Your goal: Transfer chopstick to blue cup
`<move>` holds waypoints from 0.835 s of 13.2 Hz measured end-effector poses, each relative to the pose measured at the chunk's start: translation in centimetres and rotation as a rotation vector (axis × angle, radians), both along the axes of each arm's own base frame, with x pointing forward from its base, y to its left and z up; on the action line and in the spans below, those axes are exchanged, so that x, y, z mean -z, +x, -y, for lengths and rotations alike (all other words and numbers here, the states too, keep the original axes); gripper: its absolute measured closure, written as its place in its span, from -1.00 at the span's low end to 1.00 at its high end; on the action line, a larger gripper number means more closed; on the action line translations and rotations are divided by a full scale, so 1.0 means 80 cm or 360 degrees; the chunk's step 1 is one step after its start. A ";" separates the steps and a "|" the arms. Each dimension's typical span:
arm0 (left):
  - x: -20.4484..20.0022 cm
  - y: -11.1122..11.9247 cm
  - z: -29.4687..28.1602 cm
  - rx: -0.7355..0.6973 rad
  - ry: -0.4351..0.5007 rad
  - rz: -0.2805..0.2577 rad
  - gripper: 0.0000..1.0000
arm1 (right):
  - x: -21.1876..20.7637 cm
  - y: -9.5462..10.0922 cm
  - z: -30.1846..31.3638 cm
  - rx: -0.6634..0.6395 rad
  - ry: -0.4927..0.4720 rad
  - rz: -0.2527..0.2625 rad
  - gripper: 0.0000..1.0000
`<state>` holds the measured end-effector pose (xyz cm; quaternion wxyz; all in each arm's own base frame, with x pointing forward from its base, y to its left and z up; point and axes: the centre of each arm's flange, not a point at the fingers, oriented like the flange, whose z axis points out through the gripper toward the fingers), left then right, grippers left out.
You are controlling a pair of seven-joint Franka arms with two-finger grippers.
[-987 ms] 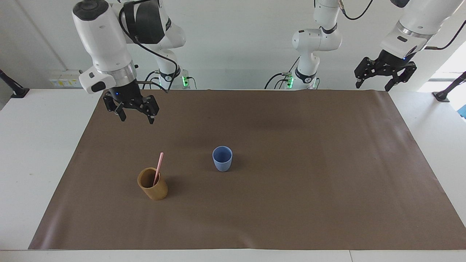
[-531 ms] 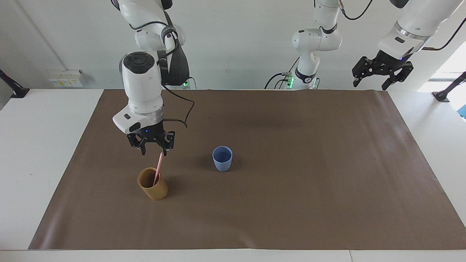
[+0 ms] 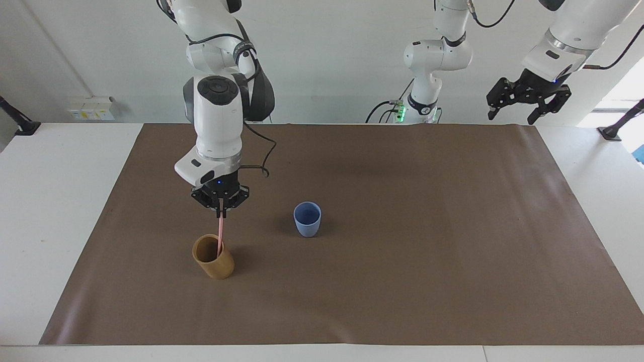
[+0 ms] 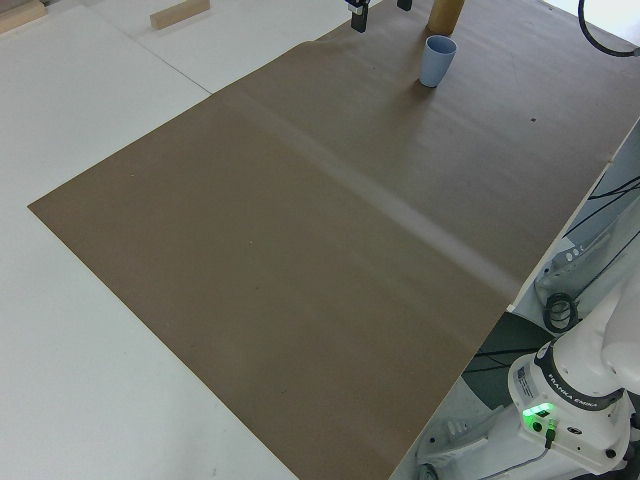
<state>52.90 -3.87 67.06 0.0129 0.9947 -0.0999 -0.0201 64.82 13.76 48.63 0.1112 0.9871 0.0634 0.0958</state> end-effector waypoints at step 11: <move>0.009 0.006 0.001 -0.0001 -0.0002 0.0028 -1.00 | -0.205 -0.087 -0.011 0.0157 0.0526 -0.0036 0.80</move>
